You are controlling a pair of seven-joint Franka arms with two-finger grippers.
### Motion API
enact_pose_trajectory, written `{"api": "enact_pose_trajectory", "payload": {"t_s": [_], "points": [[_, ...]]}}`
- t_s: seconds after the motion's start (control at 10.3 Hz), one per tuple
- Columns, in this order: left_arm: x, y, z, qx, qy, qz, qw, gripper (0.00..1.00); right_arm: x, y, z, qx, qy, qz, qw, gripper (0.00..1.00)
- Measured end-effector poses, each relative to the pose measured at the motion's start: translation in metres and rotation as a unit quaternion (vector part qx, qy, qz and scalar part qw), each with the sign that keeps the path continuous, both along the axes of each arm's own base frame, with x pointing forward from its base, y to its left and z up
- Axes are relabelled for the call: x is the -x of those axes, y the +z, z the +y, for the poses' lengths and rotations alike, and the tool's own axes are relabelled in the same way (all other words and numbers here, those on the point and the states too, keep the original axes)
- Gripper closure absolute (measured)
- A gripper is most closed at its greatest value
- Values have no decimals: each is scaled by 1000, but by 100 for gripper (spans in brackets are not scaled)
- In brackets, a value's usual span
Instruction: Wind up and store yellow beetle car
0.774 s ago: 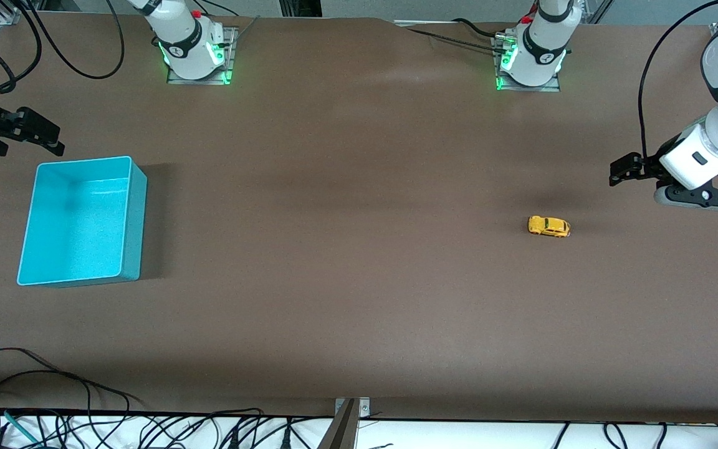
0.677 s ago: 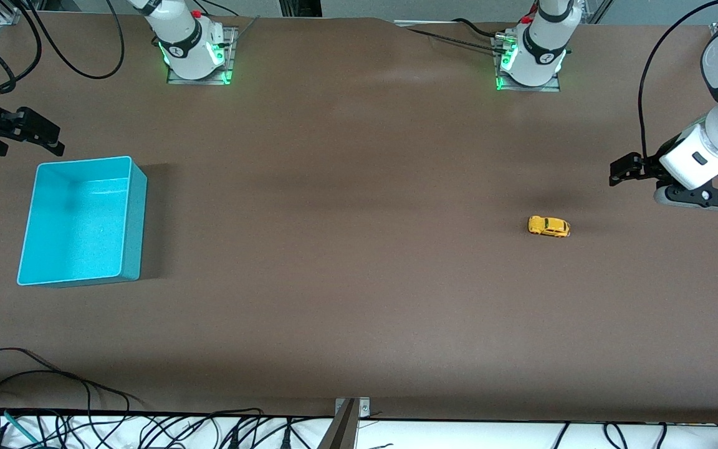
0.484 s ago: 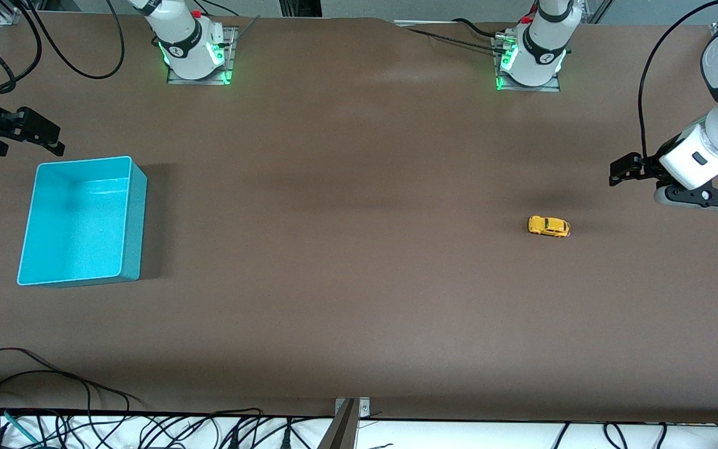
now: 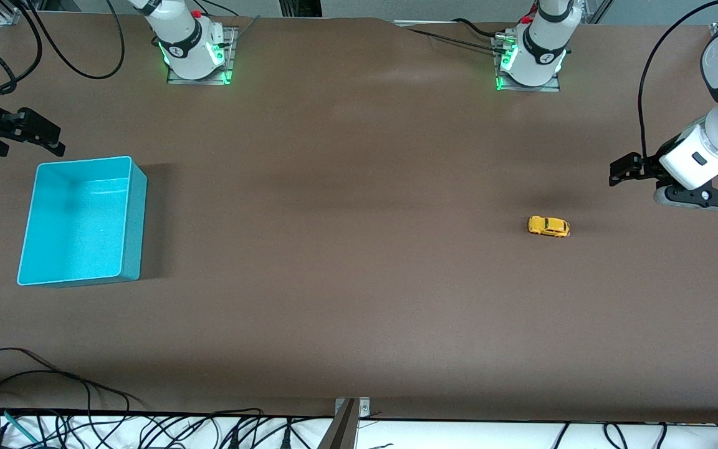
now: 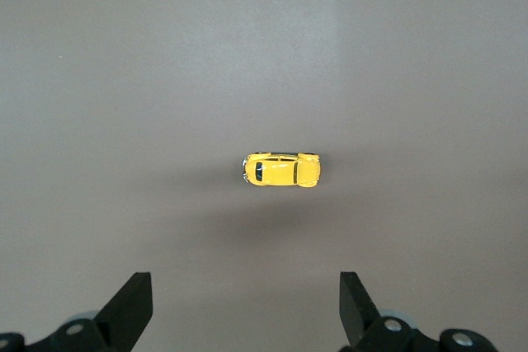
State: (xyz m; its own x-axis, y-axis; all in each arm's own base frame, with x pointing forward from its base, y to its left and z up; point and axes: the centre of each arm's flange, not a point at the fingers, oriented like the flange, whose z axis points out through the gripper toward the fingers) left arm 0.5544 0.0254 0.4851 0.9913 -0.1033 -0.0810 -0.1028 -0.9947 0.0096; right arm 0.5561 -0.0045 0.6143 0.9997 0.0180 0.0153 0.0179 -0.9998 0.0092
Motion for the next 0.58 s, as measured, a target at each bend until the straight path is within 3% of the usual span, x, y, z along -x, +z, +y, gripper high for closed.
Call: {"api": "enact_pose_trajectory", "payload": {"t_s": [0.58], "points": [[0, 0, 0, 0, 0, 0, 1000, 0, -3, -5, -5, 0, 3, 5, 1000, 0]]}}
